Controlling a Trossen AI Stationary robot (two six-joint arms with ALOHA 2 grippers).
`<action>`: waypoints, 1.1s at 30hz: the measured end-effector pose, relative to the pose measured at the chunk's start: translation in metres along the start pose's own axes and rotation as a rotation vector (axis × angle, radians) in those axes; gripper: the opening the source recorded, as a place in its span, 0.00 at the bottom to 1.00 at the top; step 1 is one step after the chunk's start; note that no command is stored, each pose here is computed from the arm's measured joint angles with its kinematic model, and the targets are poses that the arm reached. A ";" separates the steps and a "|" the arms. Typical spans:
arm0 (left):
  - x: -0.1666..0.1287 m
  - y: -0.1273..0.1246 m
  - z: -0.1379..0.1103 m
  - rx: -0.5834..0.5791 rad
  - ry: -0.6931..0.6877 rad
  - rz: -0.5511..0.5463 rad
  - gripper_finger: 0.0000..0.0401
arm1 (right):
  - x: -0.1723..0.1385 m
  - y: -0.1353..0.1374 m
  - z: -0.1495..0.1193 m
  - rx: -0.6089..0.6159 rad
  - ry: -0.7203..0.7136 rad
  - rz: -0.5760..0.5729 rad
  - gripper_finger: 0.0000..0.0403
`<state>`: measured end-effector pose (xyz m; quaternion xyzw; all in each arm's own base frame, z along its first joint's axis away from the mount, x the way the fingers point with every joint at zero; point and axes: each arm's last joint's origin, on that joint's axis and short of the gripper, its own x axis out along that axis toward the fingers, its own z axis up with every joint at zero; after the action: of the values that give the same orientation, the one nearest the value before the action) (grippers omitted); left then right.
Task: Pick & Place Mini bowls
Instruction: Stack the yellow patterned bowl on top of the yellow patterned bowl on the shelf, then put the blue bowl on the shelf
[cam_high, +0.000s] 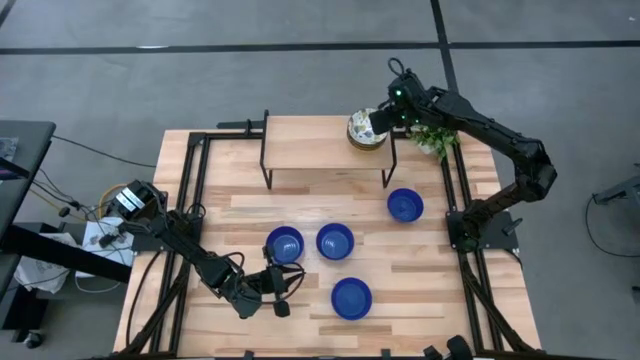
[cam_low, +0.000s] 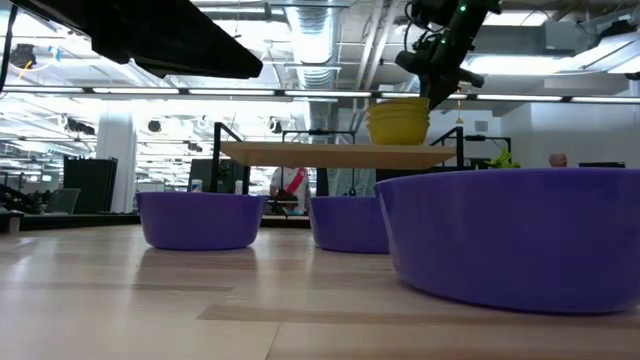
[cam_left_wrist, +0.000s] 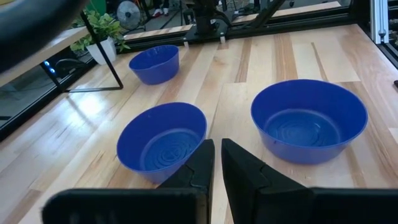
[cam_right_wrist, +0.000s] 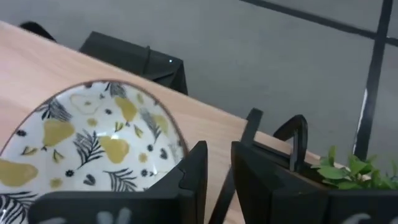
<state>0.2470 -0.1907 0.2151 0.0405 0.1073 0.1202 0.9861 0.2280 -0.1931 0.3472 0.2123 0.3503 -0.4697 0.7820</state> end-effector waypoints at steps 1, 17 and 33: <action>0.000 0.000 0.000 0.000 0.000 0.000 0.07 | 0.002 0.002 -0.001 -0.011 0.006 -0.003 0.15; 0.000 0.000 0.000 -0.001 0.000 0.000 0.07 | -0.003 0.002 0.002 -0.010 -0.049 -0.061 0.15; 0.000 0.000 -0.001 0.004 0.008 -0.014 0.07 | -0.085 0.000 -0.008 -0.101 -0.271 0.024 0.15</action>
<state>0.2466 -0.1907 0.2138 0.0415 0.1118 0.1133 0.9864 0.1981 -0.1380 0.4052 0.1115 0.2622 -0.4666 0.8373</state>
